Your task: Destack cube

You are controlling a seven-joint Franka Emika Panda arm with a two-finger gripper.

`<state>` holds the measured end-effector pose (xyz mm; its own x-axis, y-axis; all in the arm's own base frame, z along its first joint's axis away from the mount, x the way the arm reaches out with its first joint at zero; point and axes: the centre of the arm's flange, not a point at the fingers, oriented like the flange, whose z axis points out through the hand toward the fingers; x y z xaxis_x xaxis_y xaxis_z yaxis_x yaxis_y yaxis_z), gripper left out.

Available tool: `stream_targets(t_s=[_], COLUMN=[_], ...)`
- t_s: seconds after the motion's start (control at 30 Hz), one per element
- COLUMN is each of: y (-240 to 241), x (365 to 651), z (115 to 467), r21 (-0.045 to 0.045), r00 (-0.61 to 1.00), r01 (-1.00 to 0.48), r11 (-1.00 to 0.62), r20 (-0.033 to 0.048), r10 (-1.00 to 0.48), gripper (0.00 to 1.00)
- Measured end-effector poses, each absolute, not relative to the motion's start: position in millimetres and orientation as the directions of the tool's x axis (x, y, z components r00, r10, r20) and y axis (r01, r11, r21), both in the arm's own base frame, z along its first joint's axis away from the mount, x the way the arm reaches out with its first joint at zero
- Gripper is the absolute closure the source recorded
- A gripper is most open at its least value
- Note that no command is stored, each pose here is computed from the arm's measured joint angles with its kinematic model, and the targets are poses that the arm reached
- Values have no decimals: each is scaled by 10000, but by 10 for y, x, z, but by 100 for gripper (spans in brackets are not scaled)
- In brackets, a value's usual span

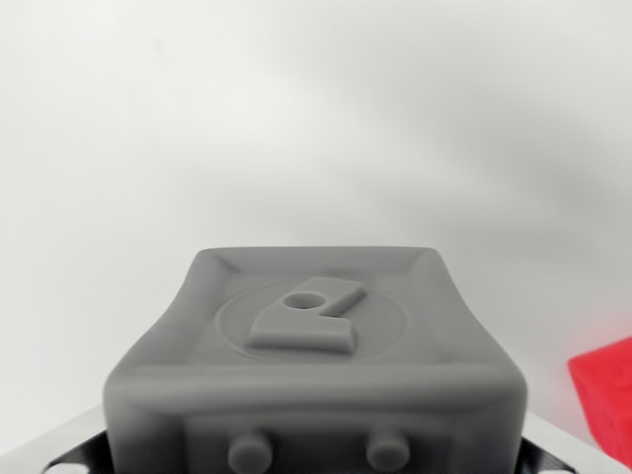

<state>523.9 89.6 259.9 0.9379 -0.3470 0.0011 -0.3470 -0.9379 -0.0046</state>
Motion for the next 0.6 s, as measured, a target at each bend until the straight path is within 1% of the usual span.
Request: stream_targets(t_s=[0.6], y=[1102], x=[5249], z=[2618], r21=[-46], r00=[9711], r01=[-2388], r11=[-9711], r20=[5], r10=[-2388], gripper=[100])
